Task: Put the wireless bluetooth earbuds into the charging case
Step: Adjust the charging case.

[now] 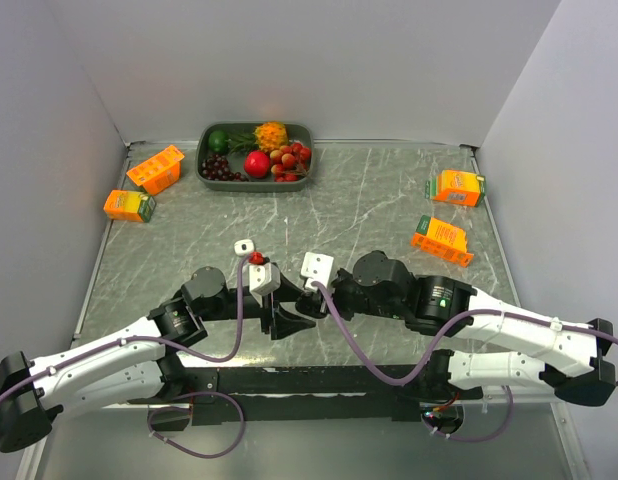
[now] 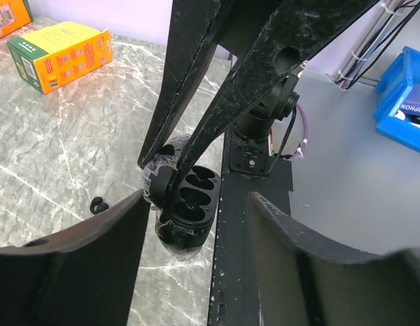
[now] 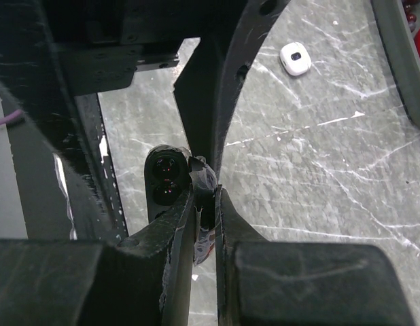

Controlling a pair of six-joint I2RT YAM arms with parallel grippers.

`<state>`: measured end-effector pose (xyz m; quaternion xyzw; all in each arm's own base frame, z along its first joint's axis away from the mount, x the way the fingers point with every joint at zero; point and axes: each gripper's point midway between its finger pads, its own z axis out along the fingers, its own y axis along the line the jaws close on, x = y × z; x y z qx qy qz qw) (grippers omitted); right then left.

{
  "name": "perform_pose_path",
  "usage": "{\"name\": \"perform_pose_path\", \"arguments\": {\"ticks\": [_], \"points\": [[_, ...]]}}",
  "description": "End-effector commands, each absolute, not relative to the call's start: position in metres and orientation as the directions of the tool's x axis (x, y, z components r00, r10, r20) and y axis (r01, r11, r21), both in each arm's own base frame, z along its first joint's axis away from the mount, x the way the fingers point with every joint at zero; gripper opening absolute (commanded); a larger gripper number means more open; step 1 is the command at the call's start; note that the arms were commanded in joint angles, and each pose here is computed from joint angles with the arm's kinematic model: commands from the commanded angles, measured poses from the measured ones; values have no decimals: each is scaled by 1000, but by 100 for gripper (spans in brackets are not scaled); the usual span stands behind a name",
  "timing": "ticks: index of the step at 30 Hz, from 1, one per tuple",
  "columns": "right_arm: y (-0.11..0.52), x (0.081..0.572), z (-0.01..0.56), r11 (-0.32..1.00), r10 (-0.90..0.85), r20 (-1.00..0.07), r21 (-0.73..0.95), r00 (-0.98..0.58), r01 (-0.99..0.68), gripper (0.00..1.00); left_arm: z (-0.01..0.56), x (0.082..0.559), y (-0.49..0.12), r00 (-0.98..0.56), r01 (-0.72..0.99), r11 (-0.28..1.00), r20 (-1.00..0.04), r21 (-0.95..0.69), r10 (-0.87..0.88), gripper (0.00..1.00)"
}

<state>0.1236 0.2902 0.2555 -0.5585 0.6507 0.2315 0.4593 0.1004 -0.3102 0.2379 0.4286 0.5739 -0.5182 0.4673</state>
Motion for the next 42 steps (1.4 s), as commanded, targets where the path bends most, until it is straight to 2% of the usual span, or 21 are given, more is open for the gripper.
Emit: {"name": "perform_pose_path", "arguments": {"ticks": [1,7,11,14,17,18,24,25,31,33,34,37,38,39,40,42], "points": [[301,124,292,282,-425,-902,-210,74,-936,0,261,101,-311,-140,986,78,-989,-144,-54,63],[306,117,298,254,-404,-912,-185,70,-949,0,254,100,-309,-153,984,83,-987,-156,-44,74],[307,116,301,252,-397,-915,-183,71,-950,0,253,100,-309,-153,984,86,-987,-157,-43,74],[307,117,302,254,-397,-915,-184,71,-949,0,253,100,-308,-148,985,87,-988,-151,-47,66],[307,116,301,252,-396,-915,-182,71,-950,0,254,100,-307,-145,985,88,-988,-149,-50,53],[307,116,301,253,-396,-916,-180,68,-951,0,254,100,-307,-140,986,88,-989,-144,-52,44],[308,112,304,246,-374,-926,-159,58,-956,0,255,100,-305,-124,987,92,-990,-130,-71,36],[309,111,305,241,-369,-928,-154,56,-958,0,254,100,-304,-121,988,92,-990,-128,-73,36],[312,105,308,220,-350,-936,-124,40,-968,0,256,100,-303,-115,988,97,-989,-123,-88,50],[313,104,308,218,-349,-936,-121,39,-968,0,256,100,-303,-113,988,97,-990,-122,-88,49],[313,104,307,218,-351,-936,-120,37,-969,0,255,100,-303,-115,988,96,-990,-123,-88,47],[313,105,306,221,-354,-935,-118,33,-968,0,257,99,-303,-107,989,94,-989,-116,-97,26],[314,105,306,224,-352,-936,-115,30,-968,0,258,100,-302,-101,989,97,-990,-110,-97,6],[313,106,306,231,-352,-936,-114,26,-966,0,257,100,-302,-99,989,97,-991,-108,-94,1],[313,107,307,238,-349,-937,-112,23,-965,6,256,100,-302,-102,989,100,-990,-111,-92,1],[312,110,309,268,-342,-940,-101,3,-958,28,256,101,-301,-104,988,105,-990,-114,-98,1]]}}
